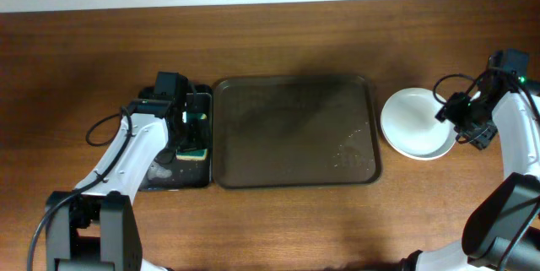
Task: Clean dirty plates on tray and stack at the side
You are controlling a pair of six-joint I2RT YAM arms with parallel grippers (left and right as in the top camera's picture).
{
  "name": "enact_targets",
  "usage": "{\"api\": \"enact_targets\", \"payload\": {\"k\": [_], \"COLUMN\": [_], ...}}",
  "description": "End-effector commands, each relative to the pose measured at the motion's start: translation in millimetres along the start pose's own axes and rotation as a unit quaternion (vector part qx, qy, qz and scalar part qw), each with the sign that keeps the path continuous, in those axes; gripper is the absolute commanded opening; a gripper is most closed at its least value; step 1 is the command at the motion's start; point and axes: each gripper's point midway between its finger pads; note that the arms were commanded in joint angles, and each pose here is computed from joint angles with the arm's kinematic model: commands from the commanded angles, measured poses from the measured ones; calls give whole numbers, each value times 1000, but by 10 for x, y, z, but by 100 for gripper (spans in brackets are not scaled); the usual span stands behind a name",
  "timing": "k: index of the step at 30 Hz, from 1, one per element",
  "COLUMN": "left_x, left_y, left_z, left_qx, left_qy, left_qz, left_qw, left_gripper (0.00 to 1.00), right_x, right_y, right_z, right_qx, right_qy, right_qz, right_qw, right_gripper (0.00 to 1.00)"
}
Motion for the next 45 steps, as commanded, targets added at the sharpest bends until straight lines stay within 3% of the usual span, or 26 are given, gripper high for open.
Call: {"api": "enact_targets", "payload": {"k": [1, 3, 6, 9, 13, 15, 17, 22, 26, 29, 42, 45], "left_x": [-3, -74, -117, -96, -147, -133, -119, -24, 86, 114, 118, 118], "left_y": [41, 52, 201, 407, 597, 704, 840, 1281, 1662, 1824, 1867, 1867], "left_z": [45, 150, 226, 85, -431, -545, -618, -748, -966, -1092, -1112, -1112], "left_qx": [-11, -32, -33, 12, 104, 107, 79, -106, -282, -343, -354, -354], "left_qy": [-2, -2, -9, -11, -11, -12, -11, -8, 2, 6, 6, 6], "left_qz": [-4, -25, -39, -38, -60, -60, -61, -52, -36, -35, -36, -36], "left_qw": [1000, 999, 999, 999, 993, 992, 995, 993, 959, 939, 934, 934], "left_gripper": [100, 99, 99, 99, 99, 99, 99, 99, 100, 99, 99, 99], "right_x": [555, 863, 979, 1051, 876, 777, 730, 517, 208, 92, 61, -40], "right_y": [83, 129, 83, 118, 337, 486, 677, 1134, 1491, 1752, 1813, 1984], "right_z": [-278, -615, -970, -1329, -1560, -1590, -1594, -1648, -1720, -1774, -1788, -1784], "right_qx": [69, 91, 90, 104, 129, 125, 96, -43, -163, -212, -224, -269], "right_qy": [81, 180, 259, 316, 332, 333, 335, 338, 327, 322, 320, 315], "right_qz": [151, 179, 116, 83, 62, 58, 78, 166, 223, 258, 266, 279], "right_qw": [983, 963, 955, 939, 932, 933, 934, 926, 904, 886, 881, 866], "right_gripper": [80, 99, 99, 99, 99, 99, 99, 99, 99, 99, 99, 99]}}
Point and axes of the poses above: each gripper's point midway between its finger pads, its own y axis back along the fingers, its own x axis along the line the jaws close on, z = x × y, and after that the axes turned 12 degrees about -y, right-handed
